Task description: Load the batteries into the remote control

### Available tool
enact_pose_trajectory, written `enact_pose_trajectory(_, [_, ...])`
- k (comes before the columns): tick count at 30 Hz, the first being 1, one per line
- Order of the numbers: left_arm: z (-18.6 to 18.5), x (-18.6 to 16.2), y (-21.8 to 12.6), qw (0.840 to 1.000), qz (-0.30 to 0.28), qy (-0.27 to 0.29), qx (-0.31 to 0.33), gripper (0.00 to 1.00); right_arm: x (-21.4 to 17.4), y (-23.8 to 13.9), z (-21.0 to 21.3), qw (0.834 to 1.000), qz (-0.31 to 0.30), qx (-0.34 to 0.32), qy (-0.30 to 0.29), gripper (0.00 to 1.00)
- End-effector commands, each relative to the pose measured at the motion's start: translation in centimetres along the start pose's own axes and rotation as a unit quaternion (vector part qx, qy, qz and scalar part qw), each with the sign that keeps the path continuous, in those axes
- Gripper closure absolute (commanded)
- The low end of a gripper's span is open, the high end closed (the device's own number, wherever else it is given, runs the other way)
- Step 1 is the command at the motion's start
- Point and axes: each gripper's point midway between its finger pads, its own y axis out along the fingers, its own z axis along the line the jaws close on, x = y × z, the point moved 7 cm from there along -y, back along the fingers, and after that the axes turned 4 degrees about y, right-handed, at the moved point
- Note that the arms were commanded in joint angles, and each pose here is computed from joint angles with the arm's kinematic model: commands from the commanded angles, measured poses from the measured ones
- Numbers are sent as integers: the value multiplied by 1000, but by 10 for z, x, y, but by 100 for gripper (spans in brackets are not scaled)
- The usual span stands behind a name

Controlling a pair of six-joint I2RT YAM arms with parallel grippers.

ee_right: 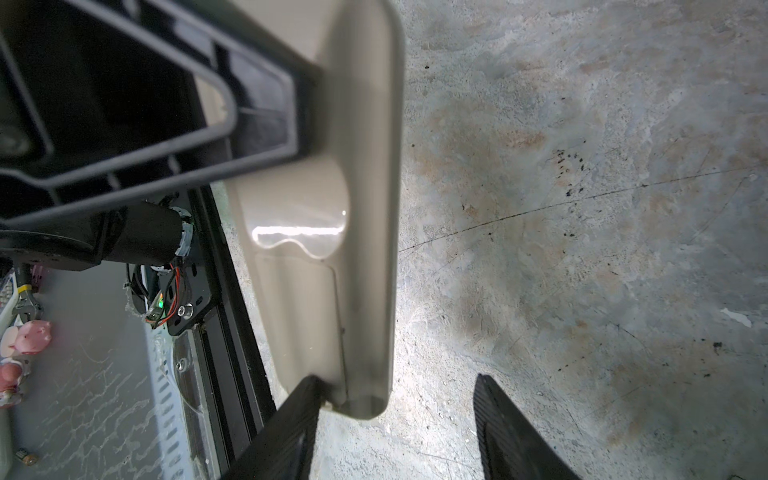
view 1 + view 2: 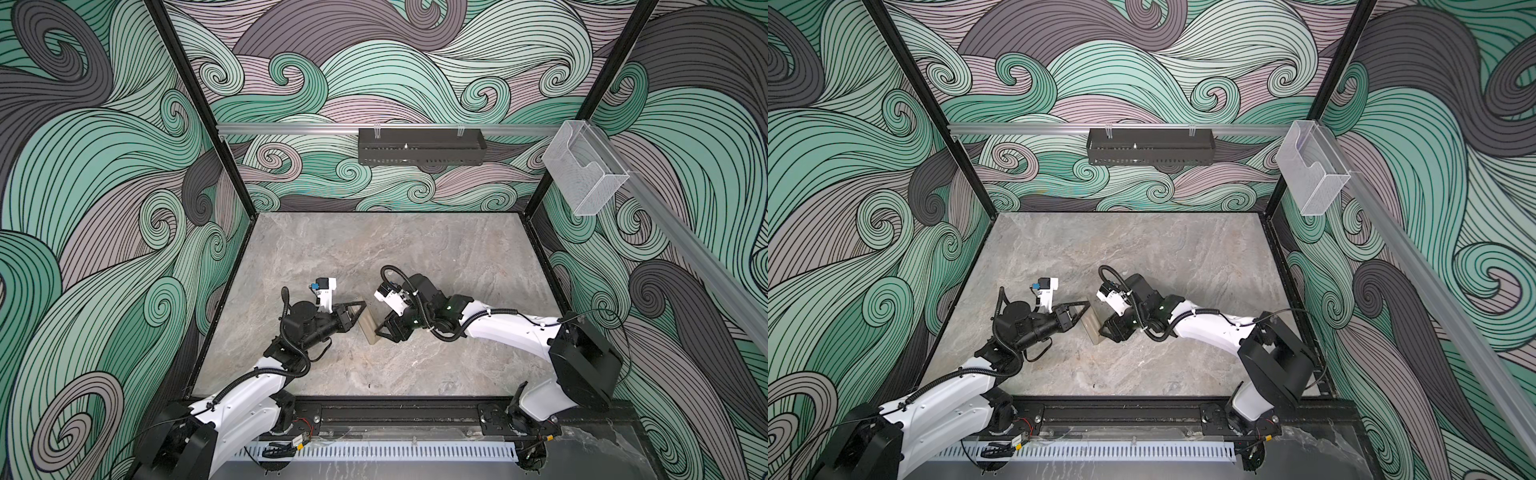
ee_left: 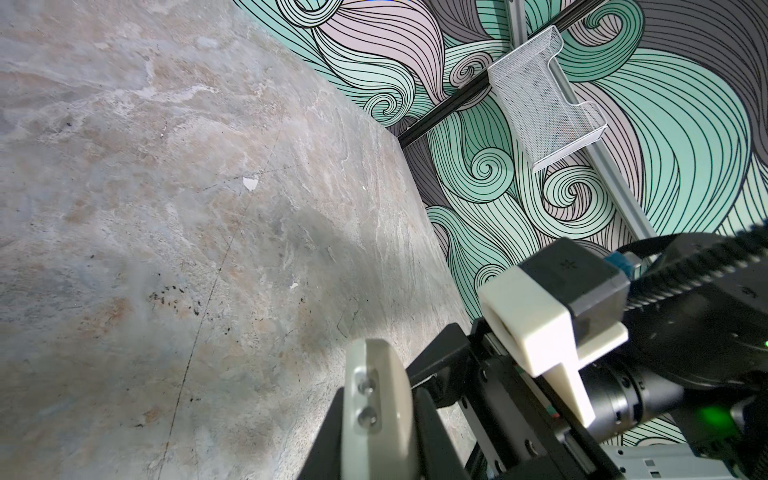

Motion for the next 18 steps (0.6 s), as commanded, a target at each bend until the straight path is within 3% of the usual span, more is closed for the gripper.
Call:
enact_pose_trajectory(1, [-28, 17, -1, 997, -22, 16, -68, 100, -3, 9, -10, 1000, 5, -16, 7, 40])
enact_pose_trajectory(10, [-32, 18, -1, 996, -21, 17, -80, 100, -2, 14, -11, 1000, 11, -16, 10, 41])
enact_pose_trajectory(18, [-24, 17, 0, 999, -21, 7, -45, 100, 7, -2, -2, 1000, -8, -11, 2, 41])
